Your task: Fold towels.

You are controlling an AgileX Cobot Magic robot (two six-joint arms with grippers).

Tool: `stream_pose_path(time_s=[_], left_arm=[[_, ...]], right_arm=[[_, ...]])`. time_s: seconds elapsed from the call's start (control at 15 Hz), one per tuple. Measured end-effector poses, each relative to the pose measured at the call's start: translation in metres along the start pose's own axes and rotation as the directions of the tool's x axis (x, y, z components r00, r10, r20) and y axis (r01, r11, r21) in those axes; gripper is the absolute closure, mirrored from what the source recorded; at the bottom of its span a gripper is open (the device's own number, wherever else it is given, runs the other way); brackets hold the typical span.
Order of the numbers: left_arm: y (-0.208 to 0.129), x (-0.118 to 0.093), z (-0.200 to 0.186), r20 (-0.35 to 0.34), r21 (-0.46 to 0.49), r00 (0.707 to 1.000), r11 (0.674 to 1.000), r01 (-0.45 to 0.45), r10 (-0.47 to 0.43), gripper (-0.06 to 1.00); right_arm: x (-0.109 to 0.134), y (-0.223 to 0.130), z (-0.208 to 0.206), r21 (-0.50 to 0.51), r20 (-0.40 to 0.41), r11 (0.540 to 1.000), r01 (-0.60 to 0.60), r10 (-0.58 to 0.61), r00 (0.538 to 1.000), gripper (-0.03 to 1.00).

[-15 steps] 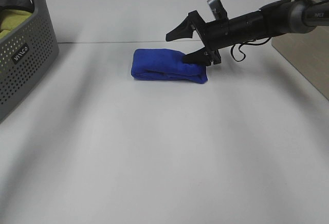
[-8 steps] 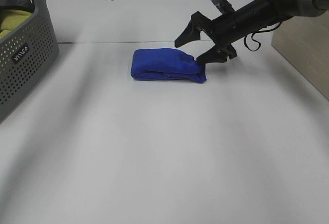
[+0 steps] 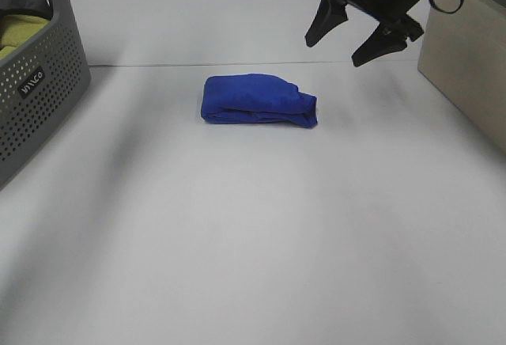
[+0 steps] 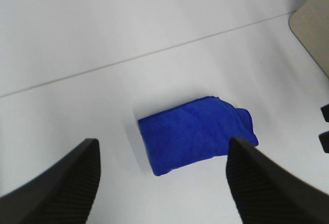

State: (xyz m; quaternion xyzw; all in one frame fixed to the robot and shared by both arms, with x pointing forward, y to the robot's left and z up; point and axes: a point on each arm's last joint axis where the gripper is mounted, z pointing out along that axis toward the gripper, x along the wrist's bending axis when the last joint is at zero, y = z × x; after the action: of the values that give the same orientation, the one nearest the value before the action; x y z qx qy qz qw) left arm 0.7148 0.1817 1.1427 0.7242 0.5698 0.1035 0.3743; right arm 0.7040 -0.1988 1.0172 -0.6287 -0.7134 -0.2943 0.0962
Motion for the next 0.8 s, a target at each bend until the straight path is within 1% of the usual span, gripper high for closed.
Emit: stream_pose_path(time_s=[0.07,0.13,0.2,0.33,0.4,0.47,0.6,0.67,0.8], left_arm=[[0.003,-0.003,-0.011,-0.009,-0.018,1.0,1.0,-0.01,0.01,0.28],[0.007,-0.007,-0.03,-0.033,-0.052,0.999,0.998,-0.032,0.03,0.28],[0.009,-0.012,-0.048,-0.058,-0.077,0.997,0.996,-0.053,0.048,0.28],[0.006,-0.019,-0.085,-0.11,-0.096,0.992,0.992,-0.08,0.069,0.28],[-0.002,-0.022,-0.1,-0.129,-0.079,0.989,0.994,-0.082,0.071,0.28],[-0.013,-0.023,-0.112,-0.148,-0.05,0.986,0.995,-0.081,0.073,0.28],[-0.048,-0.025,-0.136,-0.185,0.029,0.98,0.997,-0.071,0.075,0.28],[-0.068,-0.025,-0.148,-0.205,0.066,0.975,0.996,-0.067,0.079,0.28],[-0.119,-0.026,-0.173,-0.234,0.139,0.968,0.989,-0.056,0.088,0.28]], right_arm=[[0.005,-0.002,-0.008,0.005,0.0,1.0,0.003,-0.003,1.0,0.13],[0.013,-0.004,-0.023,0.003,0.004,1.0,0.019,-0.019,1.0,0.13],[0.022,-0.005,-0.04,-0.022,0.015,0.999,0.034,-0.033,0.999,0.13],[0.037,-0.009,-0.073,-0.08,0.053,0.994,0.079,-0.075,0.996,0.13],[0.044,-0.014,-0.088,-0.1,0.078,0.99,0.103,-0.095,0.992,0.13],[0.049,-0.021,-0.102,-0.112,0.111,0.986,0.124,-0.112,0.988,0.13],[0.059,-0.044,-0.131,-0.127,0.169,0.979,0.159,-0.137,0.976,0.13],[0.061,-0.059,-0.14,-0.122,0.188,0.979,0.165,-0.141,0.972,0.13],[0.07,-0.091,-0.162,-0.131,0.204,0.975,0.177,-0.149,0.968,0.13]])
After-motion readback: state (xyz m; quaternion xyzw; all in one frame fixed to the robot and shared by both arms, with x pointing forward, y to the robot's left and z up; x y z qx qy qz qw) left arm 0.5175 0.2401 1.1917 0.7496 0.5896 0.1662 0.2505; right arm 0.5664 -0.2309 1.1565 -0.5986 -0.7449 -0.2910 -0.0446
